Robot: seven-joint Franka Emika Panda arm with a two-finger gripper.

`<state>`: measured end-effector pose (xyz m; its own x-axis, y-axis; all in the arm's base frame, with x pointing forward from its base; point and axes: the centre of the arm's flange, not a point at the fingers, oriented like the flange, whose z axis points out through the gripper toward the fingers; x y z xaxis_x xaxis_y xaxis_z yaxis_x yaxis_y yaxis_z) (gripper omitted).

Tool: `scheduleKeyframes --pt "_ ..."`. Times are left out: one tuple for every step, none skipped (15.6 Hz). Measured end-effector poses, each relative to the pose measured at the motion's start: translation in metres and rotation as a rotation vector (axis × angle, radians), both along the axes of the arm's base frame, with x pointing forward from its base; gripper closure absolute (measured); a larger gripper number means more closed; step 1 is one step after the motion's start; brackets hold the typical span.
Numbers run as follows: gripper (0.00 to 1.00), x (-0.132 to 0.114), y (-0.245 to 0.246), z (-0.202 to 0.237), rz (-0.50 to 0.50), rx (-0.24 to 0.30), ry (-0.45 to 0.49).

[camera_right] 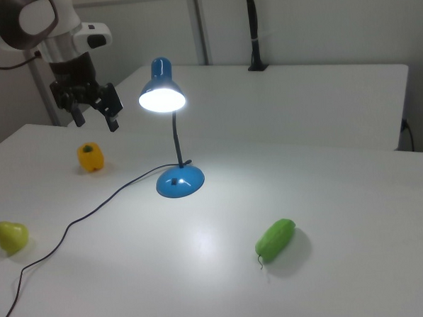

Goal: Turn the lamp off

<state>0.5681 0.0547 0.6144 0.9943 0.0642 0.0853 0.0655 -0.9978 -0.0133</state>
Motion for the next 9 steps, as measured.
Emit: scheduleKeyframes --pt "0.12 0.0000 0.0000 0.0000 0.000 0.000 0.000" --pt "0.24 0.0000 0.0000 0.0000 0.000 0.000 0.000" --pt "0.36 0.0000 0.0000 0.0000 0.000 0.000 0.000" --pt "0.47 0.0000 0.0001 0.0000 0.001 0.000 0.000" --pt "0.53 0.0000 0.0001 0.0000 0.001 0.000 0.000" --pt "0.53 0.0000 0.0002 0.0000 0.001 0.000 0.000" --pt "0.59 0.0000 0.0003 -0.0002 0.002 0.000 0.000" --pt "0.69 -0.0001 0.0004 -0.0004 0.002 0.000 0.001" --pt "0.81 0.0000 0.0005 -0.0008 0.002 0.000 0.002"
